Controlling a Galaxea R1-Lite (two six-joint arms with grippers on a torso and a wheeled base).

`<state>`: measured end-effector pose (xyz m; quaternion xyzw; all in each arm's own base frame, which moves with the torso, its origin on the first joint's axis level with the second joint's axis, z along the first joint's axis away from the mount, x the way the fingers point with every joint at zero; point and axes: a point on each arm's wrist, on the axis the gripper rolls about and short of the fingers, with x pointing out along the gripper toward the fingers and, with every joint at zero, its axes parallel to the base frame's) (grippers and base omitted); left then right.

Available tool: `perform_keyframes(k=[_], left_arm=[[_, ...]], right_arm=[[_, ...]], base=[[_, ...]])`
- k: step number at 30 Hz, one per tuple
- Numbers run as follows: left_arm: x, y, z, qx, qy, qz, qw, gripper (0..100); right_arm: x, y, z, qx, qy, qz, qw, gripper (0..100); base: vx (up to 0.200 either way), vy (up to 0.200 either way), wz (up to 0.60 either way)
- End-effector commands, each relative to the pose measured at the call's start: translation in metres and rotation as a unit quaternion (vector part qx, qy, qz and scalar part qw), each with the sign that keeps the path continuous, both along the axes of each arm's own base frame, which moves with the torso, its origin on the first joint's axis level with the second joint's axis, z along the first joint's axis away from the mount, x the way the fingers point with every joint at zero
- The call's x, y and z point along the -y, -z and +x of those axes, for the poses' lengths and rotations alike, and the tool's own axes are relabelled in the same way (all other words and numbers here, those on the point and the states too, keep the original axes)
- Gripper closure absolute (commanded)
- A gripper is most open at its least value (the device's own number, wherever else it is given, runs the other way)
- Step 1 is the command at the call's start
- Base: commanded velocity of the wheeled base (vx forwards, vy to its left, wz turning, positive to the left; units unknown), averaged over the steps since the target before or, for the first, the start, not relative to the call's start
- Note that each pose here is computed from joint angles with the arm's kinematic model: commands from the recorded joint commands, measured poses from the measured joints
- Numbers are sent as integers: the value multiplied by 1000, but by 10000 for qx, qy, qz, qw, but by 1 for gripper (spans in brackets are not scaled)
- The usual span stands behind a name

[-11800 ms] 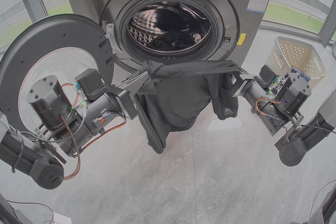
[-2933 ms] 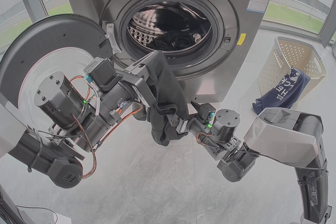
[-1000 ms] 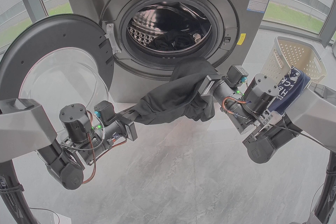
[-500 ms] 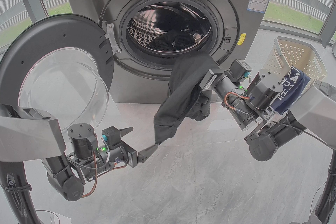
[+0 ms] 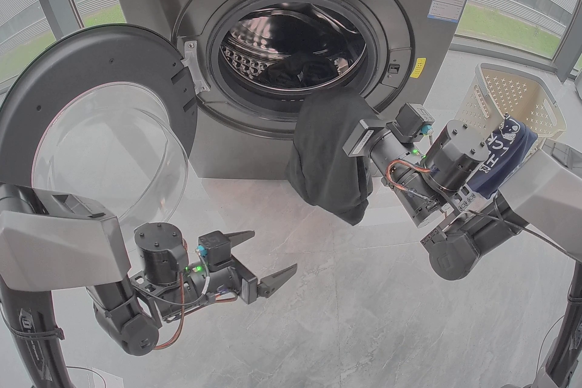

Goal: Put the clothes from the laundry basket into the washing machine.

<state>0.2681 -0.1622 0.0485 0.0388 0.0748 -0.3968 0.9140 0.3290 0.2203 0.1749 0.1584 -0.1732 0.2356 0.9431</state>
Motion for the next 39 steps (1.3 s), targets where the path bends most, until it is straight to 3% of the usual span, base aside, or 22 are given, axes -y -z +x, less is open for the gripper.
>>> perform_keyframes(k=[1,5,13,17,26,34,39], left_arm=[[37,-25,17,541,206,-565,9967,0],[59,-29,35,712,125,-891,9934,0],[79,-34,56,913,94,-1072,9900,0],[85,-38,63,851,0,-1185,9893,0],[103,-43,78,827,24,-1300,9881,0],[113,-30,98,833,-329,-1297,9875,0],[114,-18,110,846,-650,-1281,9860,0]], right_arm=[[-6,4,-4,-50,-79,-24,10000,100],[-11,10,-4,-121,-139,-53,9998,100],[-14,10,-5,-121,-177,-53,9998,100],[-16,10,-6,-124,-203,-47,9997,100],[-20,11,-10,-160,-230,-49,9996,100],[-18,13,-18,-247,-253,-82,9993,100],[-16,0,-25,-143,-277,-5,9995,100]], base=[[0,0,0],[0,0,0],[0,0,0],[0,0,0],[0,0,0],[0,0,0],[0,0,0]])
